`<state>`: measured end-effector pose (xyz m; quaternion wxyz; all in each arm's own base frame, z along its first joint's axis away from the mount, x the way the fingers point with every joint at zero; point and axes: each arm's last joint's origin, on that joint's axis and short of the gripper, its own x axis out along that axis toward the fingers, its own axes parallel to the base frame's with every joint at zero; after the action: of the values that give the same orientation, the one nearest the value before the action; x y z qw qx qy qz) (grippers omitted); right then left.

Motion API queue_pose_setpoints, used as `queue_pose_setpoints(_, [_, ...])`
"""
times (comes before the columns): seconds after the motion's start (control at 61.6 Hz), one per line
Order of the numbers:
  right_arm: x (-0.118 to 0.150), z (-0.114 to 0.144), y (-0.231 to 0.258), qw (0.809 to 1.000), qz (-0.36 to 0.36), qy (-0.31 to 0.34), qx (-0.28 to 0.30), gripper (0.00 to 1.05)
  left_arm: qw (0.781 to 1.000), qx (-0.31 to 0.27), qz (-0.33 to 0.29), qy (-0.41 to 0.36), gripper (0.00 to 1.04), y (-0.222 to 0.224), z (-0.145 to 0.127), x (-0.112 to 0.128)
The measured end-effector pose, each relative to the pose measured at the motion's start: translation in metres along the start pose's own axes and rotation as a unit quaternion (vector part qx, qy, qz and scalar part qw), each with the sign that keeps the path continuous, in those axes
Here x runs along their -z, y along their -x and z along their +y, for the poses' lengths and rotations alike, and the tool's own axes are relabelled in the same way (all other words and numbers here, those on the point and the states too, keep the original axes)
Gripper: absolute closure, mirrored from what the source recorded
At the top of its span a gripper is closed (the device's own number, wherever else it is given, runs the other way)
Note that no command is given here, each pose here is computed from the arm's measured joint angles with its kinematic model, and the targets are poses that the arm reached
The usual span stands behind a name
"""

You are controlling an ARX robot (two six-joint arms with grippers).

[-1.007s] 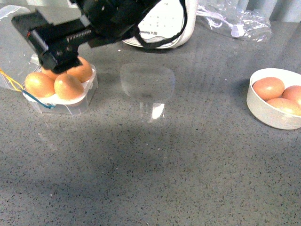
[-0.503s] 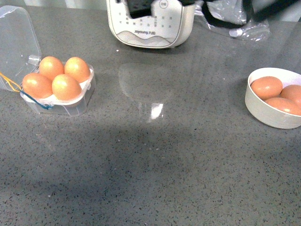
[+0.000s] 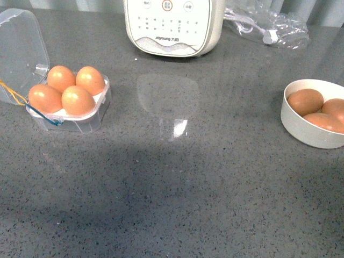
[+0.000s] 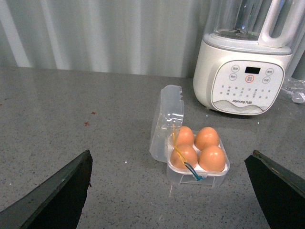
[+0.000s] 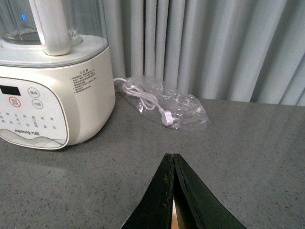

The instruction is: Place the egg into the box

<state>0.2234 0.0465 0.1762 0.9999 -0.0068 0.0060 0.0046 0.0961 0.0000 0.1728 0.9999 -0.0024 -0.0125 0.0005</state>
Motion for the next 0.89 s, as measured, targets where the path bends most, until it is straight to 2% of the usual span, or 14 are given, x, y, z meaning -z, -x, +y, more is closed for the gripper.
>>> queue_pose_setpoints(0.357, [0.018,-0.026,0.044,1.0,0.008,0.0,0.003,1.02,1.0,0.0,0.0,0.0,0.07,0.0,0.0,0.0])
queue_pose_setpoints(0.666, [0.016,-0.044,0.072,1.0,0.003,-0.002,0.001,1.02,1.0,0.0,0.0,0.0,0.07,0.0,0.0,0.0])
queue_pose_setpoints(0.893, [0.015,-0.045,0.086,1.0,-0.001,-0.002,0.004,1.02,1.0,0.0,0.0,0.0,0.07,0.0,0.0,0.0])
